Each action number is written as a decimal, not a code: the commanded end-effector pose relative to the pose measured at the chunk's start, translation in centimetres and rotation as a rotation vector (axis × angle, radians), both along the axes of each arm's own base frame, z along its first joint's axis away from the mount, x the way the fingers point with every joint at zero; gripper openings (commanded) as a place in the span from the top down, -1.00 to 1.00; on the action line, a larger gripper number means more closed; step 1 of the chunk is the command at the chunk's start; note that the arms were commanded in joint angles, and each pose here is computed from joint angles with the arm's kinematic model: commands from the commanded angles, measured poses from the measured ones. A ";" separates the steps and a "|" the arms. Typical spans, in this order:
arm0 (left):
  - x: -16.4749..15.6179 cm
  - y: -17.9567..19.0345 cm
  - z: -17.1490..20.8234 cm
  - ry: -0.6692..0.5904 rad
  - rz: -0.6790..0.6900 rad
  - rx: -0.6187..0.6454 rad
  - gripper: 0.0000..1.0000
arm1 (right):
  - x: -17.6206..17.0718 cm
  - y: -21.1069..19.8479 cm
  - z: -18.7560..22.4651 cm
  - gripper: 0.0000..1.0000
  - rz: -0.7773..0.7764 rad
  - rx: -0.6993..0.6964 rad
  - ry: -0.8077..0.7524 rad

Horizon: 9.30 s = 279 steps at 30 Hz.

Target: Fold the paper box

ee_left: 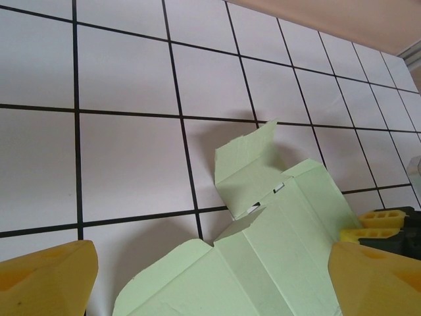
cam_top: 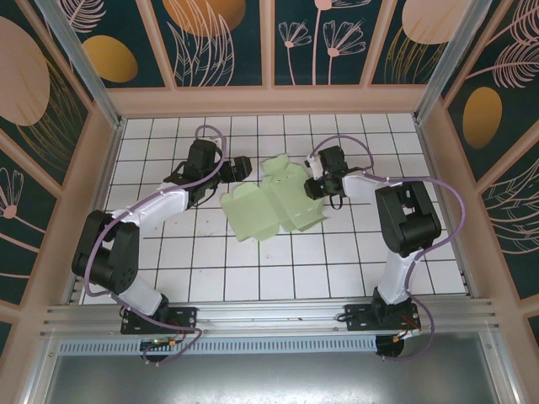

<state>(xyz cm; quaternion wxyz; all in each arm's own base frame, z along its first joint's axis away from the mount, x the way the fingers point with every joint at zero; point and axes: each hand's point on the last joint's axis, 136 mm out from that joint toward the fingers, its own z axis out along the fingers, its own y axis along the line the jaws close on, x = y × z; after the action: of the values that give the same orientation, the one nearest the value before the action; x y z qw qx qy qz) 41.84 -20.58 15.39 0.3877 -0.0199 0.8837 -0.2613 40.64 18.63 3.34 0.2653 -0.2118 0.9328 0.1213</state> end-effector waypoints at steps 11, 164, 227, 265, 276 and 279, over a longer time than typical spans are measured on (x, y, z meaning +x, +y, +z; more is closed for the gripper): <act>0.7 0.2 0.8 -0.023 0.006 -0.050 -0.97 | 0.8 0.5 2.3 1.00 0.074 -0.199 -0.175; 0.9 -6.6 -6.4 -0.056 -0.763 -0.299 -0.39 | -1.8 5.1 8.1 1.00 0.299 -0.975 -1.076; -2.9 -7.4 -5.0 -0.073 -0.947 -0.230 -0.28 | -0.9 6.6 6.2 1.00 0.427 -0.748 -0.741; 1.4 -0.8 1.5 -0.332 -0.363 -0.051 -0.98 | 0.1 4.6 1.6 0.47 0.106 0.032 0.210; 1.5 -0.7 1.4 -0.328 -0.356 -0.054 -0.98 | -0.7 4.2 0.2 0.46 0.143 0.017 0.229; 1.5 -0.7 1.3 -0.324 -0.353 -0.057 -0.98 | -0.9 4.2 -0.1 0.49 0.149 0.019 0.236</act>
<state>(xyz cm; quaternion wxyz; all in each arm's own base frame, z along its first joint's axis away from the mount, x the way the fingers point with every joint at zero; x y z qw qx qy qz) 43.19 -21.47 17.33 0.4761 0.1679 0.7882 -0.3520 40.33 23.29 4.62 0.1663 -0.2559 0.9365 0.1729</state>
